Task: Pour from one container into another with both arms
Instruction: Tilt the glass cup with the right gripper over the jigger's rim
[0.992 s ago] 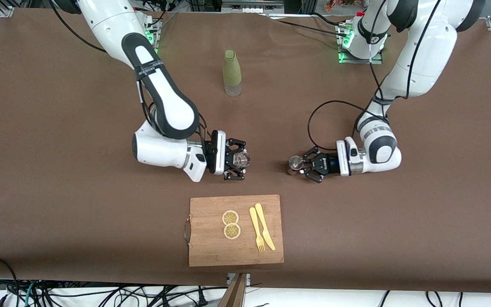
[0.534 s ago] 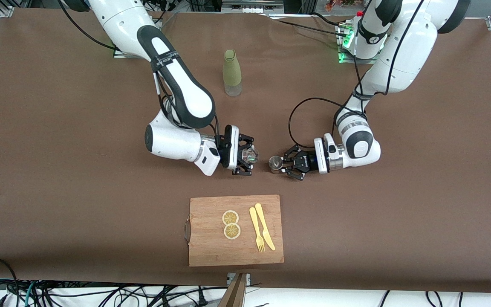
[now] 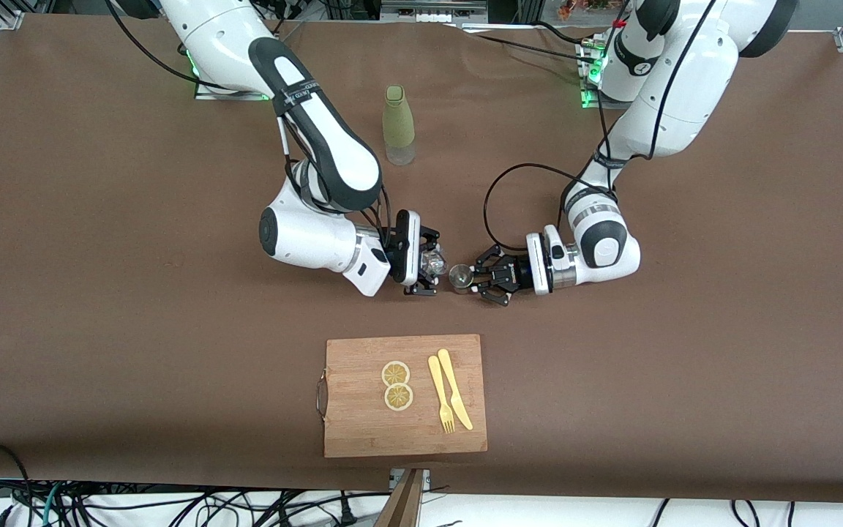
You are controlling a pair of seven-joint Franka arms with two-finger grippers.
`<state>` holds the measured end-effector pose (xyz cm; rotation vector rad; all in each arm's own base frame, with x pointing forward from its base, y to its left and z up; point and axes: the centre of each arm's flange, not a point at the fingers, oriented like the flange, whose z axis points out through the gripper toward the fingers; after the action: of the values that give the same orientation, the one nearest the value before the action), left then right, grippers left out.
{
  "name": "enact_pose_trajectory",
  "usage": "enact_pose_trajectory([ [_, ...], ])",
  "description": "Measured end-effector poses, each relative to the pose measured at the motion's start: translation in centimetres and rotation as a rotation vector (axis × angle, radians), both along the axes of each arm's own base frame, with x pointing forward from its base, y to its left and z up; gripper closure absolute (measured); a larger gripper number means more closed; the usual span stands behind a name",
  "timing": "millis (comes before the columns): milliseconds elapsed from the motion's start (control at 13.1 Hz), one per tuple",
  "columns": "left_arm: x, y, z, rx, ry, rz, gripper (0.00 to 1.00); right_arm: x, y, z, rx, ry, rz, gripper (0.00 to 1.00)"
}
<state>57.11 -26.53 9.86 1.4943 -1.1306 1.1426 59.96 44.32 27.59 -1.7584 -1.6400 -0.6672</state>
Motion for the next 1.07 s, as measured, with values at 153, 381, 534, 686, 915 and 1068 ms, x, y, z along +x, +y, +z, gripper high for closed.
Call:
enact_pose_trajectory([
  [153,-0.2,-0.5,0.0,0.002,0.0,-0.008,0.79,-0.2,0.2,0.0,-0.015,-0.007,0.013,0.88],
  [381,-0.4,-0.8,0.0,0.005,0.001,-0.012,0.79,-0.5,0.8,0.1,-0.07,-0.033,0.016,0.88],
  [534,-0.4,-0.8,-0.1,0.006,0.001,-0.012,0.79,-0.7,1.2,0.1,-0.11,-0.05,0.027,0.88],
  [686,-0.4,-0.8,-0.1,0.007,0.001,-0.011,0.79,-0.8,1.3,0.1,-0.132,-0.052,0.025,0.88],
  [915,-0.4,-0.8,-0.1,0.007,0.001,-0.011,0.79,-0.8,2.2,1.3,-0.154,-0.07,0.021,0.88],
  [1068,-0.4,-0.8,-0.1,0.007,0.001,-0.011,0.79,-0.8,2.7,1.8,-0.178,-0.079,0.007,0.88],
])
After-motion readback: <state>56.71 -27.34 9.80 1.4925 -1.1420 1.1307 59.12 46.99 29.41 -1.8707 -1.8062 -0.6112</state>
